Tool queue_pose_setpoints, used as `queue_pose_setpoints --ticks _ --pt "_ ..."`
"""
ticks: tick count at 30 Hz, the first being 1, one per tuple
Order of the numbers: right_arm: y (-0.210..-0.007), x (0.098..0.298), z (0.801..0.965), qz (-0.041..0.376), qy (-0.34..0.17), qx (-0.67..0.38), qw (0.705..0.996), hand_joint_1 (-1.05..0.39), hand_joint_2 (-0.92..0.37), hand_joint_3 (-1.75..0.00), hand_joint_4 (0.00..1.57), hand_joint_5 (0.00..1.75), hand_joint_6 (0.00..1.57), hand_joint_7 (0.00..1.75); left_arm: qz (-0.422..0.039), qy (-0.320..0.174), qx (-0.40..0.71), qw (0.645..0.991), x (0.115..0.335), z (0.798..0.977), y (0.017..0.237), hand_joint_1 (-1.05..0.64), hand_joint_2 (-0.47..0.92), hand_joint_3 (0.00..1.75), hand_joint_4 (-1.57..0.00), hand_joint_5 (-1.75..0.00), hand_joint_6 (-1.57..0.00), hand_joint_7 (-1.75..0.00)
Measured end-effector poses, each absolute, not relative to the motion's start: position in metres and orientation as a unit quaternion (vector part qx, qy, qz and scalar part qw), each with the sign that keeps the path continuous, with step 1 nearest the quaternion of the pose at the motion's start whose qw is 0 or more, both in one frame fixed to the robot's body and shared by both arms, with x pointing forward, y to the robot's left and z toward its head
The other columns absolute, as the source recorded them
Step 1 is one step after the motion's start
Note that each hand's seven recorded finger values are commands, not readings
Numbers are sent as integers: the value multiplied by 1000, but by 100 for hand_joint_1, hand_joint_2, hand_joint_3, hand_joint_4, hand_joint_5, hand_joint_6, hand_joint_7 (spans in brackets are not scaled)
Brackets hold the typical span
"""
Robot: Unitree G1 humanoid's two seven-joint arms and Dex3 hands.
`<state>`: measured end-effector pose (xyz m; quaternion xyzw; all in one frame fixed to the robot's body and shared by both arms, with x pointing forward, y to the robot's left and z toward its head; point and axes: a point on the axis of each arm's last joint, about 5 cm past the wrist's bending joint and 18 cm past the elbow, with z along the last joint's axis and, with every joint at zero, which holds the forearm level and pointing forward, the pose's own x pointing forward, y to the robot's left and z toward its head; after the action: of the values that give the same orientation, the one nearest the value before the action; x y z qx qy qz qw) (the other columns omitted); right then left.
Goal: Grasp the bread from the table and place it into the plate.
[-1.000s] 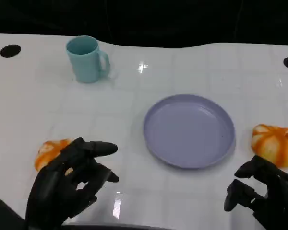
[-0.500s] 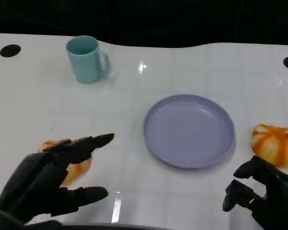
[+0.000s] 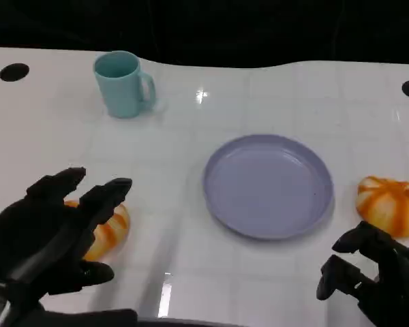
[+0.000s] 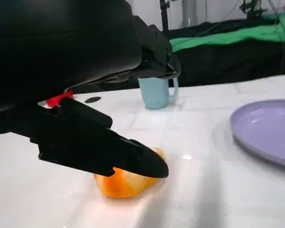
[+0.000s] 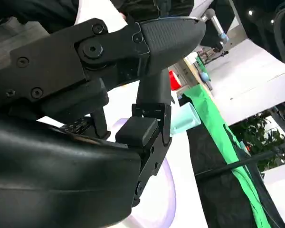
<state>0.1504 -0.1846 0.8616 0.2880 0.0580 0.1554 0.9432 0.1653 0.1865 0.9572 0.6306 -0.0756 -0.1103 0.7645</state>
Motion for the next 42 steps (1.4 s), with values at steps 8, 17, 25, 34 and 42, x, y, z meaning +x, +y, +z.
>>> queue_pose_setpoints --ticks 8,17,25,34,42 --pt "-186 151 860 157 58 288 943 -53 -92 -20 71 156 76 110 -137 -33 643 753 185 958 182 -49 86 1 -5 -1 -17 0" --pt "-192 152 859 152 60 284 945 -54 -92 -20 74 154 80 107 -165 6 658 735 214 952 173 -50 85 0 -8 -2 -19 -1" --pt "-192 152 859 152 63 282 945 -54 -92 -20 74 155 81 106 -190 44 668 718 233 939 174 -53 85 0 -7 -1 -15 0" --pt "-191 151 859 153 64 284 944 -54 -92 -19 73 155 79 106 -228 84 675 697 253 926 171 -60 86 0 -7 -1 -14 0" --pt "-190 150 861 153 61 282 945 -54 -92 -19 73 154 80 106 -241 124 665 696 267 912 170 -58 87 0 -9 -2 -16 -1"
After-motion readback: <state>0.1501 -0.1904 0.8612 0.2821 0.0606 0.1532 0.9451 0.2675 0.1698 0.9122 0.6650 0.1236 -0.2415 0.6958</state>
